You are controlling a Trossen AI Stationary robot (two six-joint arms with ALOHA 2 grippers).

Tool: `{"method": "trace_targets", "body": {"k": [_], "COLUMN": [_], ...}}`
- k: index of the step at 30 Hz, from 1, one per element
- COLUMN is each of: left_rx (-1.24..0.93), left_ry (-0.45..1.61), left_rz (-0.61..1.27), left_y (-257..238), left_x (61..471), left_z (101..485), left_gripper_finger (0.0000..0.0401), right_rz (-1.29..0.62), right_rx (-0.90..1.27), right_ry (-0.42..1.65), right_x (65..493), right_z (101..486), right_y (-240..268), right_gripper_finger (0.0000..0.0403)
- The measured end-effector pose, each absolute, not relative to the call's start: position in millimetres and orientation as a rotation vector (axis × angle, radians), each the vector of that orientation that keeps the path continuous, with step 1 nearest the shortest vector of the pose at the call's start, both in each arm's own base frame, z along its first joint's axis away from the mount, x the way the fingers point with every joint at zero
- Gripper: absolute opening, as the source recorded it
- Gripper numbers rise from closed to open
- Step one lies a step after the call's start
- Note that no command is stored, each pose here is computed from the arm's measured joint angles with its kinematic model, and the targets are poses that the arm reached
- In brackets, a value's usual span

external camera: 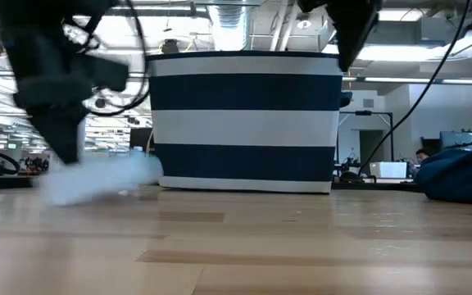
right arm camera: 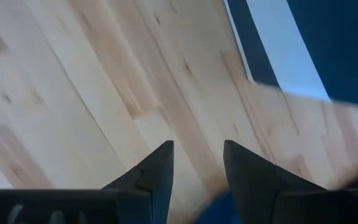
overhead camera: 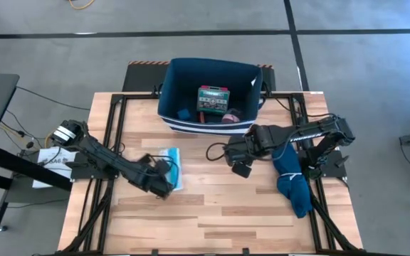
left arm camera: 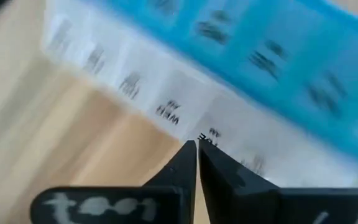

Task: Pick & place medical supplies in basket/bin
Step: Put the blue medicine organizer in the blue bin

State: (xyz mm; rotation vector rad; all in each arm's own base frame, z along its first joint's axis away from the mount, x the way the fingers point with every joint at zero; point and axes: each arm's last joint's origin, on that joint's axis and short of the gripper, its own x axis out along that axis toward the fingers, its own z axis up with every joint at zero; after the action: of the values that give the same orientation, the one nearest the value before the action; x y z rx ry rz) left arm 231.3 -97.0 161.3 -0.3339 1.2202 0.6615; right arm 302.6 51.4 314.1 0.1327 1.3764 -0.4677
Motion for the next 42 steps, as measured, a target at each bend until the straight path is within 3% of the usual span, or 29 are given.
{"method": "trace_targets", "body": {"k": [8,18,23,28,42], "left_rx": [-0.312,-0.182,-0.146,-0.143,-0.107], "left_ry": [1.031,0.956,0.903,0.842,0.893], "left_rz": [0.429,0.472,0.524,0.585,0.643], "left_y": [-108,-111,-109,-107,-105], "left_x": [257,256,257,258,267], "left_z": [169,170,171,172,145], "left_gripper_finger": [0.0002,0.0000,0.0000,0.0000,0.0000], "right_rz": [-0.335,-0.185,-0.176,-0.153,-0.167], "right_rx": [0.188,0.313,0.433,0.598,0.725], "right_ry": [1.174,1.112,0.951,0.711,0.744], "right_x": [327,332,335,341,351], "right_z": [304,223,188,167,131], "right_y": [58,67,55,44,42], "right_gripper_finger": [0.0131,0.0123,0.0119,0.0118,0.0121]}}
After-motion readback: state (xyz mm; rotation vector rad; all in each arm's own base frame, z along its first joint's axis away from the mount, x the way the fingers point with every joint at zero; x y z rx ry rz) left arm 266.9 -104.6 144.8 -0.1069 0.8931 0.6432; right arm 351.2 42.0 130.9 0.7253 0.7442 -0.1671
